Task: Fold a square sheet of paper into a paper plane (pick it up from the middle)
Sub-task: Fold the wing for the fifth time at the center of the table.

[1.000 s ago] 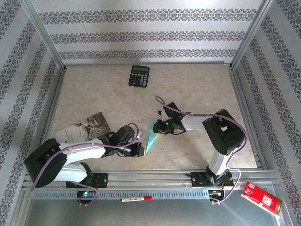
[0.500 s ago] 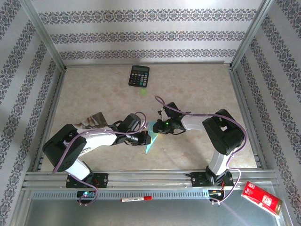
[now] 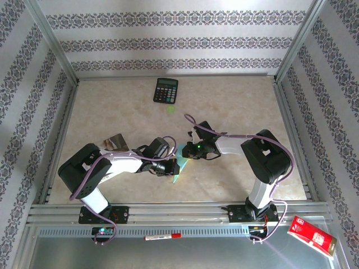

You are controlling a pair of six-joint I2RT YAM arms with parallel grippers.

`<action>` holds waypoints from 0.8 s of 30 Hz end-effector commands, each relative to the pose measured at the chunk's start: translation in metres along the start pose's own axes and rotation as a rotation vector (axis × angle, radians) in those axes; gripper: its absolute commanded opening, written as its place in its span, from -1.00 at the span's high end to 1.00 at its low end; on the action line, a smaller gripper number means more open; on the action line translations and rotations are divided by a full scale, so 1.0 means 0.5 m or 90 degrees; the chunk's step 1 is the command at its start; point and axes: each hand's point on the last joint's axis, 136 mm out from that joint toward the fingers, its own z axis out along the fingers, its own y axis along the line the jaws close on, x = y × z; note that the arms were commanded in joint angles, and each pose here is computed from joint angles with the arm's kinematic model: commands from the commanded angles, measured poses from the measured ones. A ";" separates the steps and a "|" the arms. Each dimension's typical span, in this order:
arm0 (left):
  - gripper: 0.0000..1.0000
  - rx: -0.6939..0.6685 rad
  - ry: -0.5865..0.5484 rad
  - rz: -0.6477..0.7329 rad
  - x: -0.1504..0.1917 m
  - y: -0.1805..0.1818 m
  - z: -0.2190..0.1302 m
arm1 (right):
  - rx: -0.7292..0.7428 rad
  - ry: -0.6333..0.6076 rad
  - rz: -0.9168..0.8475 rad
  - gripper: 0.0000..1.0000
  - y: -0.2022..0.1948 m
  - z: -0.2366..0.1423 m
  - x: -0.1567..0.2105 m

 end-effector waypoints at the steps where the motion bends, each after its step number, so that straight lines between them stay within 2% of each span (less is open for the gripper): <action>1: 1.00 -0.011 0.004 0.004 0.007 0.028 0.004 | 0.092 0.023 0.030 0.68 -0.082 0.024 0.028; 8: 1.00 -0.025 0.016 -0.025 0.034 0.065 0.016 | 0.047 0.015 0.008 0.66 -0.038 0.004 0.000; 14: 1.00 -0.034 0.016 -0.044 0.046 0.084 0.017 | -0.014 -0.011 -0.026 0.62 0.035 -0.051 -0.029; 19: 1.00 -0.034 0.019 -0.054 0.057 0.093 0.020 | -0.048 -0.021 -0.009 0.62 0.057 -0.074 -0.001; 24: 1.00 -0.035 0.022 -0.057 0.059 0.097 0.022 | -0.072 -0.011 0.021 0.69 0.066 -0.050 0.044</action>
